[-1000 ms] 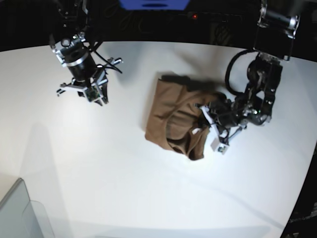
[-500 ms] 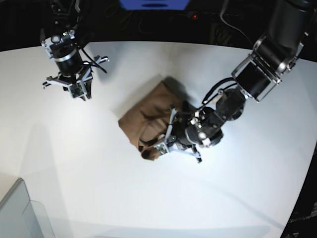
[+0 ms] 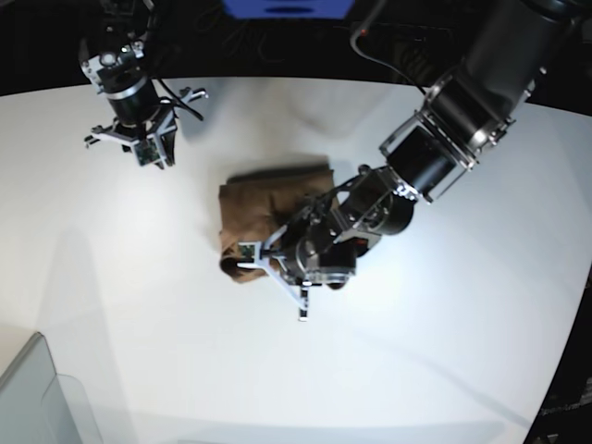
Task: Layout the t-shirt on the table in an organized manner, then fold the t-shirt properly
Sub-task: 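Push the bundle side with the left gripper to square it, then tuck the loose shirt edge under the bundle with the right gripper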
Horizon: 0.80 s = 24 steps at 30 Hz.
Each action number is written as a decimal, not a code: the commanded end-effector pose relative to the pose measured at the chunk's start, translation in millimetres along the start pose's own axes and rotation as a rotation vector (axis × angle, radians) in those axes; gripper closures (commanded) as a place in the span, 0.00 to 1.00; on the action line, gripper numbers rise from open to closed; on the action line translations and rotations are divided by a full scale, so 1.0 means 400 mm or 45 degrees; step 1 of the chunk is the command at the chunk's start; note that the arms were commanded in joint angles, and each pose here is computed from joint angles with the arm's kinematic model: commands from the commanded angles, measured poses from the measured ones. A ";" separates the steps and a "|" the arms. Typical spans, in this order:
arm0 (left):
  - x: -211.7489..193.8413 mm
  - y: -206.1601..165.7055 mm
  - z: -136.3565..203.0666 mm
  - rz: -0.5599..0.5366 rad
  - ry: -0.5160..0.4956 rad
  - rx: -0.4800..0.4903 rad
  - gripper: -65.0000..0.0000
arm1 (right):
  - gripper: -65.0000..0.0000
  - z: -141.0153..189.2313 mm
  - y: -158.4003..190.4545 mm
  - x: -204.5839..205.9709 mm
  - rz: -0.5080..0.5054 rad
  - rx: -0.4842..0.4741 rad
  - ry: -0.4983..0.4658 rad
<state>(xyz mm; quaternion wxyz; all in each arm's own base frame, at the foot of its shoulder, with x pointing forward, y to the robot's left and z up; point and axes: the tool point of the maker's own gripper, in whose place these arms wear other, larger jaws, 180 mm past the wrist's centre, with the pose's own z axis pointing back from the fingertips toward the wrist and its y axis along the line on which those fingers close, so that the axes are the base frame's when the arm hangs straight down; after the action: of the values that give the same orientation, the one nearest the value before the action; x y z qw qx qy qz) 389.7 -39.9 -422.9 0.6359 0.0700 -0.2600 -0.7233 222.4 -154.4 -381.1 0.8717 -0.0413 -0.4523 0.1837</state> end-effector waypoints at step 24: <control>0.105 0.146 0.104 -0.176 -0.116 0.184 0.25 | 0.93 0.018 -0.024 0.003 -0.112 -0.089 -0.029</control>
<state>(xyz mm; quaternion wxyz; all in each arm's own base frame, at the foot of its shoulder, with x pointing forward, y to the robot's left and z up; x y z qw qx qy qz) 400.2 -60.2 -377.2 0.5781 0.0904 -0.3045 -0.7516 215.0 -164.0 -383.9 0.8817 -0.0490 -0.4503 0.1319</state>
